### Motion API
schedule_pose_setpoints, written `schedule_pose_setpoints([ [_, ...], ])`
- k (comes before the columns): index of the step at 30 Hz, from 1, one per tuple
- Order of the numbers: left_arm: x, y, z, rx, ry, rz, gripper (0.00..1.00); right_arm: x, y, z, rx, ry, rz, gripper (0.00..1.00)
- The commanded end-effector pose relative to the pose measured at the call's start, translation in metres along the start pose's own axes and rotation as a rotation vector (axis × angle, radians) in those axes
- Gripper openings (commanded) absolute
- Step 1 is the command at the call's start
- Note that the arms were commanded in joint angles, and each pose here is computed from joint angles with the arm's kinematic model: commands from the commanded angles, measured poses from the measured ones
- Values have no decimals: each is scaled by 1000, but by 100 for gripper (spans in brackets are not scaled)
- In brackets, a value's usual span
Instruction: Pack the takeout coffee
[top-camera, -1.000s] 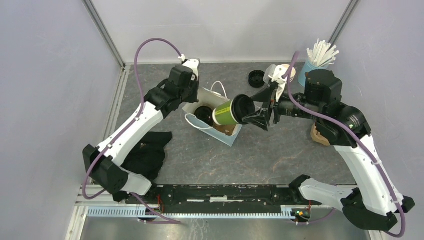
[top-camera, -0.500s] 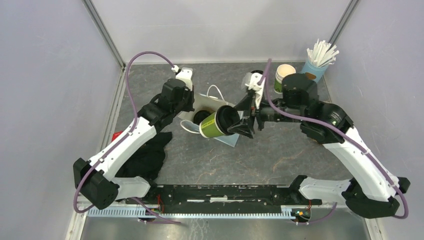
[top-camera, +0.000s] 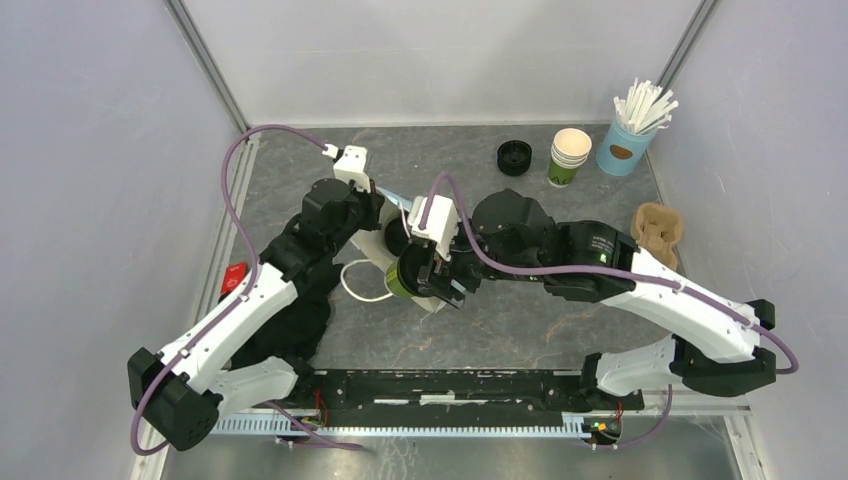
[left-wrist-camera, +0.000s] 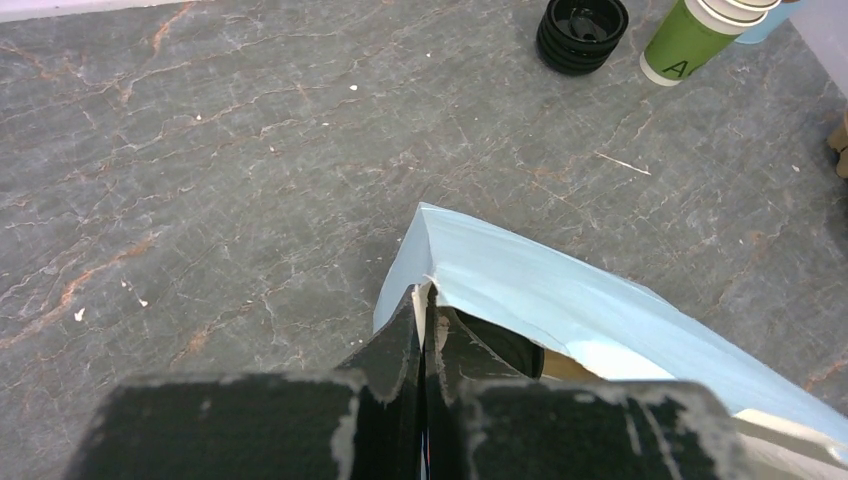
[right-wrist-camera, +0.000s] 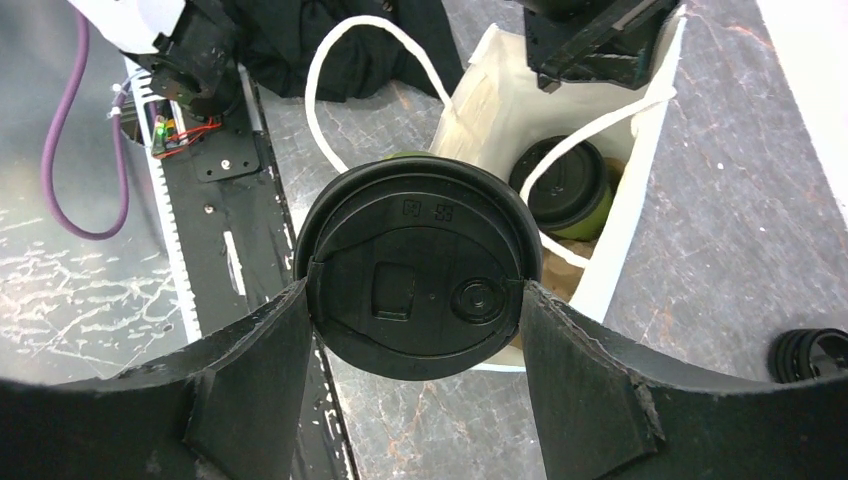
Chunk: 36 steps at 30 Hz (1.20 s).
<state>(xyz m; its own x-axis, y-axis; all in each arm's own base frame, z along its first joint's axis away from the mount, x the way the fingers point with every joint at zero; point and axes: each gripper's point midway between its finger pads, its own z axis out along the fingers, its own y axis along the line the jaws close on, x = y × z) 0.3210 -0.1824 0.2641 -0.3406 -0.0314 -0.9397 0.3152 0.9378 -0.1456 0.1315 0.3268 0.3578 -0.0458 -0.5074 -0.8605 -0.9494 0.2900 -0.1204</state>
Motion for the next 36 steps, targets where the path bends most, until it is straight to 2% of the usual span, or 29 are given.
schedule_pose_setpoints([
  [1, -20, -4, -7, 28, -94, -29, 2, -31, -15, -20, 126, -106, 22, 8],
  [12, -22, -3, -14, 33, -108, -21, 2, -6, -12, -48, 150, -169, 114, 5],
  [18, -22, -2, -17, 26, -95, -36, 2, -11, -18, -21, 211, -33, 17, 2],
  [27, -14, 5, -28, -26, -32, -99, 2, -9, -29, -5, 402, 54, -89, 3],
  [36, -12, 12, -38, -71, -4, -150, 2, 4, -31, 20, 429, 186, -289, 4],
])
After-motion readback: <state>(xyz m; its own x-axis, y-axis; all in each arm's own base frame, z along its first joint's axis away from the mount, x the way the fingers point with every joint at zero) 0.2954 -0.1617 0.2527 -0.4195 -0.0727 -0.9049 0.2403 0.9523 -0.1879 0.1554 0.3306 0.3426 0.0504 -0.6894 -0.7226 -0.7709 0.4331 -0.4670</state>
